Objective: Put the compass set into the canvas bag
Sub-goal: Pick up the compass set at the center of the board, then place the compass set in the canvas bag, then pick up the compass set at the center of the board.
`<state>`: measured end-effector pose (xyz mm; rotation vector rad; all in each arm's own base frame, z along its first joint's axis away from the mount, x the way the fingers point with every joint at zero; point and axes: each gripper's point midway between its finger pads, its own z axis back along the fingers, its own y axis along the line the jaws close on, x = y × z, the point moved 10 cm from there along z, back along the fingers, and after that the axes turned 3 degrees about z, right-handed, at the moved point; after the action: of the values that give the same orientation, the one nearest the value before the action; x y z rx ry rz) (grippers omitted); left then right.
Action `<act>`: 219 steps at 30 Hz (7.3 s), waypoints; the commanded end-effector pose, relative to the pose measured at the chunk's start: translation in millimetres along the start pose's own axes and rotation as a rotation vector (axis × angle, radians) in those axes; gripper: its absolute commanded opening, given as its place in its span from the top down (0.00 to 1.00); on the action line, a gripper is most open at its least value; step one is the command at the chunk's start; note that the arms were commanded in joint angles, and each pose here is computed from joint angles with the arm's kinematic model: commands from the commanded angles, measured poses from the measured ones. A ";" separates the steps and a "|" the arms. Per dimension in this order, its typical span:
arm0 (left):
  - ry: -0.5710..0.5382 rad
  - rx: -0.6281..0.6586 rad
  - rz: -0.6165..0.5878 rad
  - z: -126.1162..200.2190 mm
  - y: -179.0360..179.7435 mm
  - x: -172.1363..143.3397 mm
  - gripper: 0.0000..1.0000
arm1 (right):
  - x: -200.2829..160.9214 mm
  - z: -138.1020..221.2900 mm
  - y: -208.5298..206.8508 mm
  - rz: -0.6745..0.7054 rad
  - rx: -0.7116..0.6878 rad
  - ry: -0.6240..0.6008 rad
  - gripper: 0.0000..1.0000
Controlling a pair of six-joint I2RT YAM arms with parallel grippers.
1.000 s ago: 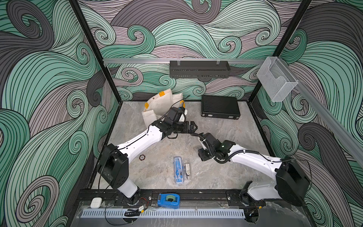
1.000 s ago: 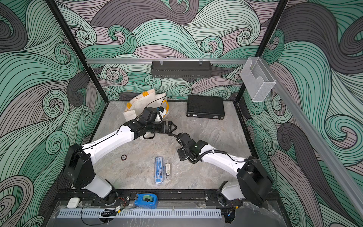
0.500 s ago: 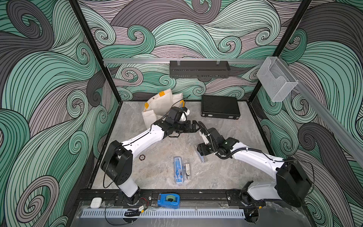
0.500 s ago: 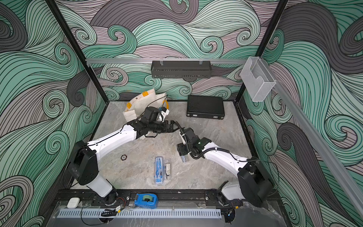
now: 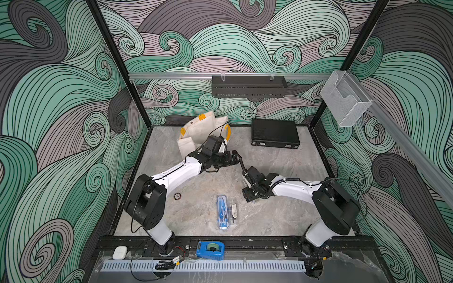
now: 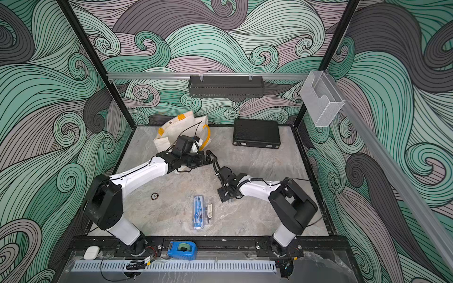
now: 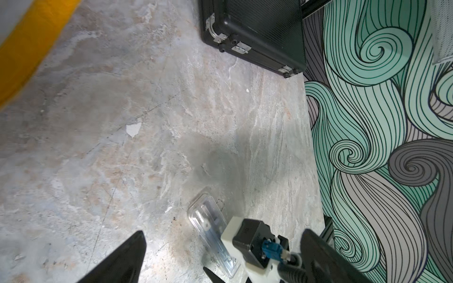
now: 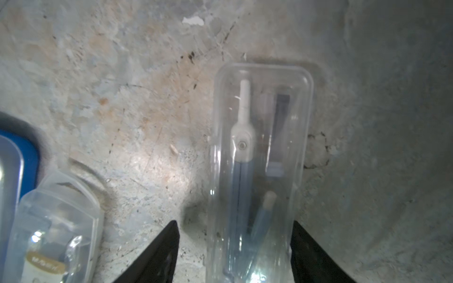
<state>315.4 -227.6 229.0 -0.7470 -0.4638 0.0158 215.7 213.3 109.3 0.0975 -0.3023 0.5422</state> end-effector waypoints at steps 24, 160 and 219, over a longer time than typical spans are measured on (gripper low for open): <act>-0.004 -0.225 -0.006 10.1 -23.5 10.6 0.01 | 23.5 84.1 -16.3 -0.048 0.042 -0.366 0.53; -0.461 0.227 -0.128 128.5 22.6 83.9 0.01 | -11.2 26.0 92.0 0.270 0.204 0.125 0.00; -0.356 -0.087 -0.155 140.4 -11.2 58.7 0.01 | 22.0 64.4 26.1 0.156 0.066 -0.145 0.56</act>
<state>311.4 -124.5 346.6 -0.7177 -0.8870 0.0335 188.7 236.1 142.0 0.1221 -0.3019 0.7649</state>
